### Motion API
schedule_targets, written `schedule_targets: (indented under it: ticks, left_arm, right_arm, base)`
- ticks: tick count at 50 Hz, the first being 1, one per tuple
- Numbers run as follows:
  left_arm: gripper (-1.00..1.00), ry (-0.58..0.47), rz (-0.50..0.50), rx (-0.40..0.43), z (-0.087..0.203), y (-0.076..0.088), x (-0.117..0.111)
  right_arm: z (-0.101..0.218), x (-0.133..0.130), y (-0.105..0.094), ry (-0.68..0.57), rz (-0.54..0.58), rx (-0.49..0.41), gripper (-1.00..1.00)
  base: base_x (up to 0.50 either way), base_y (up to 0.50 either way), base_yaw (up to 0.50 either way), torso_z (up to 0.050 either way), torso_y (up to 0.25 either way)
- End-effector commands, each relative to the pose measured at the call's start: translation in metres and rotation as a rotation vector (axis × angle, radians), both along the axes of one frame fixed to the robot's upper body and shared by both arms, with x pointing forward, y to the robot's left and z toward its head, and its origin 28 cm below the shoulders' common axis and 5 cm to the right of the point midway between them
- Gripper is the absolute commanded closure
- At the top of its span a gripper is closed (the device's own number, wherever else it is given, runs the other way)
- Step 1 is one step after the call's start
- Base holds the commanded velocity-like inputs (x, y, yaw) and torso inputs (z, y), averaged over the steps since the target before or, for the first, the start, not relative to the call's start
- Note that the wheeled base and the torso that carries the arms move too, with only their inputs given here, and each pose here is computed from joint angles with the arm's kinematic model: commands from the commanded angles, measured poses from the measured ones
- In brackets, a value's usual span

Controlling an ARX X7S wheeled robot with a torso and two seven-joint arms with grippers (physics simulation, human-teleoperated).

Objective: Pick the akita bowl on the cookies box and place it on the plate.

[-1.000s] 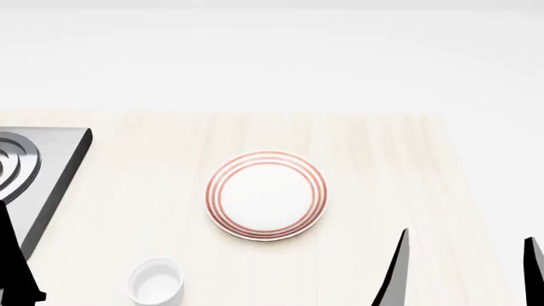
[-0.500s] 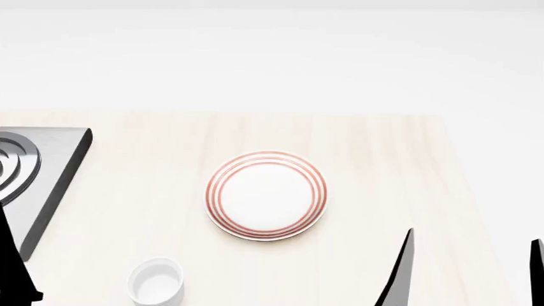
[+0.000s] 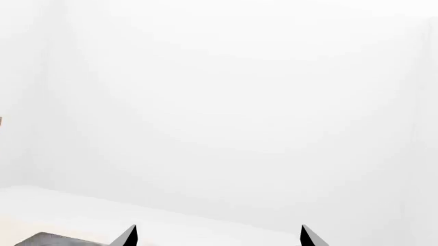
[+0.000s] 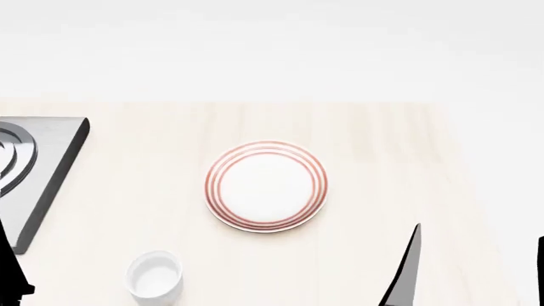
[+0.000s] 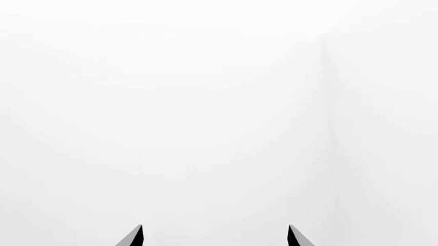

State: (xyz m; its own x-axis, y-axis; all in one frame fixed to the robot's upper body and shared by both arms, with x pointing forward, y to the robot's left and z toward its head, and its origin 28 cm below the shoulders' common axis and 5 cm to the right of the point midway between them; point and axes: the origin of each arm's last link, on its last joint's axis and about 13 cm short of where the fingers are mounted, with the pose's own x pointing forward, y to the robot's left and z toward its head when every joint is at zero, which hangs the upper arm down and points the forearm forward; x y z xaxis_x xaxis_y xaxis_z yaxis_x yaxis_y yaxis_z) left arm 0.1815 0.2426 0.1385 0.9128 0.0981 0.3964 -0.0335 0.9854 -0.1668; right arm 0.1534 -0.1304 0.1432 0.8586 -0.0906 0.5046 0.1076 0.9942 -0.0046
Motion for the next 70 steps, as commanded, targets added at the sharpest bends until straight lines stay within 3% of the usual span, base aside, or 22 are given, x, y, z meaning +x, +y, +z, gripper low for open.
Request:
schedule_targets:
  ticks: [1, 34, 44, 55, 59, 67, 70]
  left_arm:
    - [-1.0, -0.007, 0.002, -0.008, 0.002, 0.0018, -0.0003]
    - [-1.0, -0.012, 0.008, 0.012, -0.0001, 0.0017, -0.003]
    - [-1.0, 0.021, -0.007, 0.045, -0.0023, 0.0, -0.002]
    - [-1.0, -0.025, -0.019, 0.05, -0.0014, 0.0005, -0.004]
    - [-1.0, 0.016, -0.007, 0.045, -0.0019, -0.0002, -0.0009]
    - [-1.0, 0.053, -0.01, 0.138, -0.004, -0.0012, 0.0016]
    - [-1.0, 0.061, -0.025, 0.131, 0.0033, 0.0006, 0.0022]
  right_arm:
    - [0.0015, 0.0, -0.002, 0.004, -0.009, -0.003, -1.0]
    - [0.0038, -0.0027, -0.0043, -0.007, -0.012, -0.022, -1.0]
    - [0.0031, -0.0012, -0.0042, -0.001, -0.01, -0.024, -1.0]
    - [0.0037, -0.0015, -0.0044, -0.001, -0.008, -0.023, -1.0]
    - [0.0036, -0.0008, -0.005, 0.001, -0.01, -0.021, -1.0]
    - [0.0038, 0.0024, -0.0068, 0.044, 0.023, 0.01, -1.0]
    - [0.0056, 0.0023, -0.0072, 0.064, 0.032, 0.008, -1.0]
  base:
    - [0.0, 0.0, 0.0, 0.003, -0.25]
    - [0.0, 0.0, 0.0, 0.003, -0.25]
    - [0.0, 0.0, 0.0, 0.0, -0.015]
    - [0.0, 0.0, 0.0, 0.0, -0.077]
    - [0.0, 0.0, 0.0, 0.0, -0.164]
    - [0.0, 0.0, 0.0, 0.0, 0.0]
    - [0.0, 0.0, 0.0, 0.0, 0.0]
